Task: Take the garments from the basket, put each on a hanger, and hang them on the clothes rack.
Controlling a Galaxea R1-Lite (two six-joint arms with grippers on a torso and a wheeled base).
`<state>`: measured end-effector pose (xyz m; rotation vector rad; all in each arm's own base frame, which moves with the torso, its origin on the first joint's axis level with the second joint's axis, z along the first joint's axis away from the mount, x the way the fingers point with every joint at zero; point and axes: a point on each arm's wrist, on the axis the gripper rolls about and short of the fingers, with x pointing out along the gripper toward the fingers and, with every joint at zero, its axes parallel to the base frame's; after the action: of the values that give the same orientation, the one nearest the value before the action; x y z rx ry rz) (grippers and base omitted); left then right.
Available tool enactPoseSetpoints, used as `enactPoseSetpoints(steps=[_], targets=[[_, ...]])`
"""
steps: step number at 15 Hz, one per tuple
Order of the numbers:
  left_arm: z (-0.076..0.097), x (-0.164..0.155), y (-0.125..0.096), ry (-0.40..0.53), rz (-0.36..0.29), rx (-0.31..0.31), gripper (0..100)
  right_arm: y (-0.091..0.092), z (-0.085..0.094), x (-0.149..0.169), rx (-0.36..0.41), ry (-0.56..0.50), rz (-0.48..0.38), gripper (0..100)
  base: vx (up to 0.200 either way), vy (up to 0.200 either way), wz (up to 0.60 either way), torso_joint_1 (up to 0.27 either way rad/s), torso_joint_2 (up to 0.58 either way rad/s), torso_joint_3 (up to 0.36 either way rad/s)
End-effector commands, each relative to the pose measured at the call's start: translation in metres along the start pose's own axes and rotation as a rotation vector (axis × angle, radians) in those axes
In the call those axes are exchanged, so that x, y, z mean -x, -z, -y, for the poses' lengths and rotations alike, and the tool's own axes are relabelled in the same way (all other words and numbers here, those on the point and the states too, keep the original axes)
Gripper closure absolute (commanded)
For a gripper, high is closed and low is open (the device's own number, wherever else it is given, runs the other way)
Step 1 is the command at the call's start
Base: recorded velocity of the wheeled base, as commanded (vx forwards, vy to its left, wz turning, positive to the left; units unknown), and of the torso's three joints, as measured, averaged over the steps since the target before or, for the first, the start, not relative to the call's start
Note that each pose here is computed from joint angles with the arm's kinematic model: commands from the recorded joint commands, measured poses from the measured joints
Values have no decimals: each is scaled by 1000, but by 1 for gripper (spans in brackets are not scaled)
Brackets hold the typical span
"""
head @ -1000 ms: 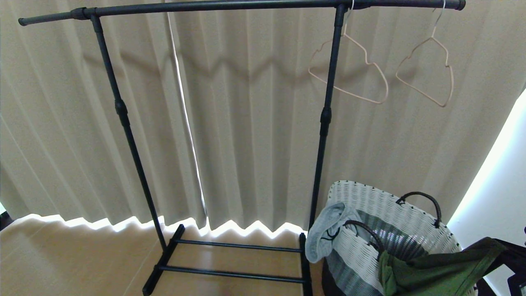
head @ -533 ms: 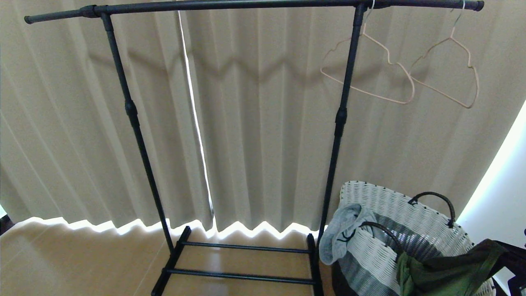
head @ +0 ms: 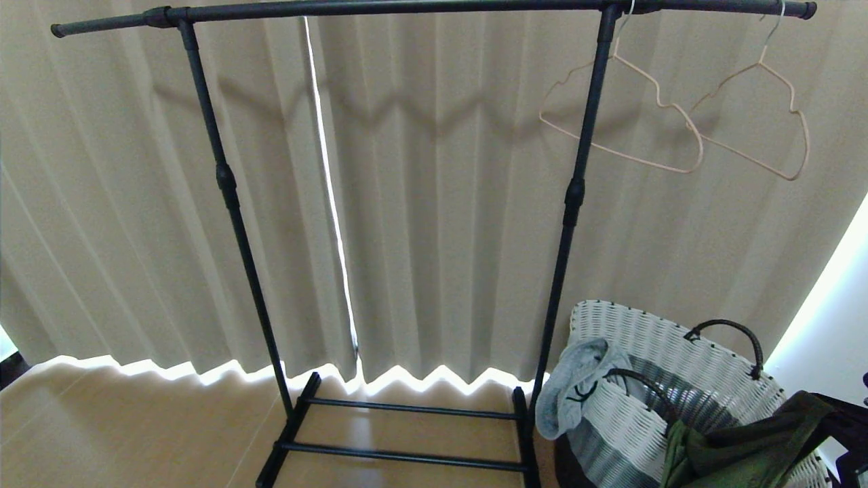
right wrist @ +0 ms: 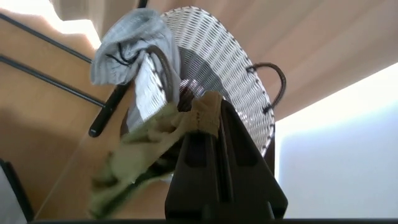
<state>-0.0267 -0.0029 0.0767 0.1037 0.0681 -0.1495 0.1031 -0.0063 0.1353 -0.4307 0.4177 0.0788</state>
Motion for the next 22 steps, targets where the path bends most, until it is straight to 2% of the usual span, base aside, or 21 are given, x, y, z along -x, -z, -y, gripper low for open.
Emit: enactPoseSetpoints(steps=[1,4,5,6,7,8,9,10,11,13,15,17,20,22], targets=[[0,0,0,1,-4,-7,0,0,-1,-1,3,-9,-2,100,0,0,0,0,0,0],[1,-1,0,44,23,-18,0,-5,-4,-1,23,-49,28,100,0,0,0,0,0,0],[1,-1,-3,63,57,-21,0,-8,-5,-1,28,-66,47,100,0,0,0,0,0,0],[2,1,-10,145,107,-29,0,-15,-4,0,37,-94,82,100,0,0,0,0,0,0],[3,2,-19,199,121,-33,0,-20,-4,0,42,-111,107,100,0,0,0,0,0,0],[2,0,-30,235,103,-29,0,-25,-4,0,49,-124,128,100,0,0,0,0,0,0],[2,0,-31,237,101,-29,0,-25,-4,0,50,-125,130,100,0,0,0,0,0,0],[-3,-9,-59,268,60,-18,0,-32,-6,1,66,-153,165,100,0,0,0,0,0,0],[-6,-20,-77,288,33,-12,0,-37,-7,2,70,-166,188,100,0,0,0,0,0,0],[-10,-47,-102,333,4,-8,0,-49,-11,-1,87,-233,227,100,0,0,0,0,0,0],[-9,-79,-113,403,-19,-6,0,-62,-16,-6,105,-281,251,100,0,0,0,0,0,0],[-4,-108,-118,450,-30,-5,0,-75,-14,-10,88,-289,268,100,0,0,0,0,0,0],[15,-152,-126,564,-31,-16,0,-95,-19,-14,-14,-358,298,100,0,0,0,0,0,0],[42,-168,-130,659,-80,-9,0,-103,-24,-12,-65,-409,315,100,0,0,0,0,0,0]])
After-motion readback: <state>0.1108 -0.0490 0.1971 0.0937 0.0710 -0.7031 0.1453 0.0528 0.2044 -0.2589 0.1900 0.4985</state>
